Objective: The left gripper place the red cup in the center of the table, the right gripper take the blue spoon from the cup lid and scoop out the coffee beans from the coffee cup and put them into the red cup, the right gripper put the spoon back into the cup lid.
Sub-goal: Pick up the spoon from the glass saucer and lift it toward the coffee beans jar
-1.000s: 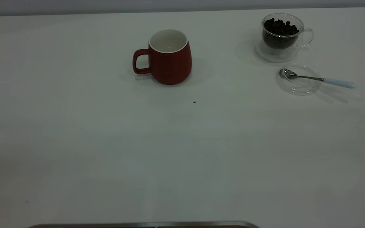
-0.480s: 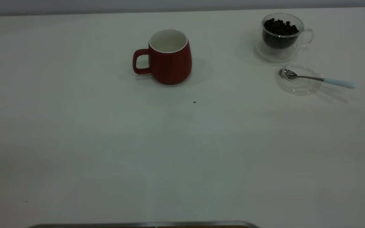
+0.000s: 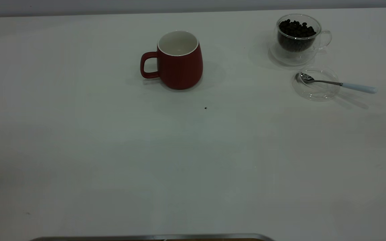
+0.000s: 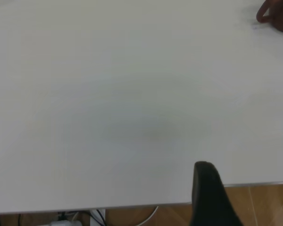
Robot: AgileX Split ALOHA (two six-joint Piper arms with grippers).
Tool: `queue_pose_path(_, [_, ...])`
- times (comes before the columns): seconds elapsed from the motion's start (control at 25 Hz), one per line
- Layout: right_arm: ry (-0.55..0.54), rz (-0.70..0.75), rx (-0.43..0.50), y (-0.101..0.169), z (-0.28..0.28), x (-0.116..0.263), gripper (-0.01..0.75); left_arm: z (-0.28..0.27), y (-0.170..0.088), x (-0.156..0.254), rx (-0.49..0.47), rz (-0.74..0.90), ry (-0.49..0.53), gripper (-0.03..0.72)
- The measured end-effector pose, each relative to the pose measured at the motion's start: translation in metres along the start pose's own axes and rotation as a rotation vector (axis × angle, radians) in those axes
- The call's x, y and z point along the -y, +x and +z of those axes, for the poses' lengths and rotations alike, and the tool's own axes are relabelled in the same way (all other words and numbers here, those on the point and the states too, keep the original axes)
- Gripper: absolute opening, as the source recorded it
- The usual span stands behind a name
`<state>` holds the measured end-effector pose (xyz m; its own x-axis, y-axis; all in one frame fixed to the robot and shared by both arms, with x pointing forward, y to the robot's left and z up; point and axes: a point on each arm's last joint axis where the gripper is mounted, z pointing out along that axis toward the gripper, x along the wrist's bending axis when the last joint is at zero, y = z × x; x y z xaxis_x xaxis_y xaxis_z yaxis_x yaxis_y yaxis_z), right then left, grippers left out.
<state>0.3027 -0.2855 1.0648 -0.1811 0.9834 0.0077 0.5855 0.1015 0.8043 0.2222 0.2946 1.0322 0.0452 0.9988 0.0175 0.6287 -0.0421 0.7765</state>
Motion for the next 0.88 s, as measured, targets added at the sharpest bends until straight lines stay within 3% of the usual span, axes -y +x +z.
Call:
queue_pose_path(0.24, [0.109, 0.062, -0.064, -0.003, 0.078, -0.031, 0.581, 0.0, 0.0, 0.0, 0.0, 0.002, 0.0, 0.476])
queue_pose_path(0.48, [0.12, 0.117, -0.063, -0.009, 0.14, -0.038, 0.584, 0.0, 0.0, 0.0, 0.0, 0.002, 0.0, 0.476])
queue_pose_path(0.88, [0.288, 0.209, -0.005, -0.021, 0.226, -0.017, 0.583, 0.0, 0.0, 0.0, 0.0, 0.002, 0.0, 0.476])
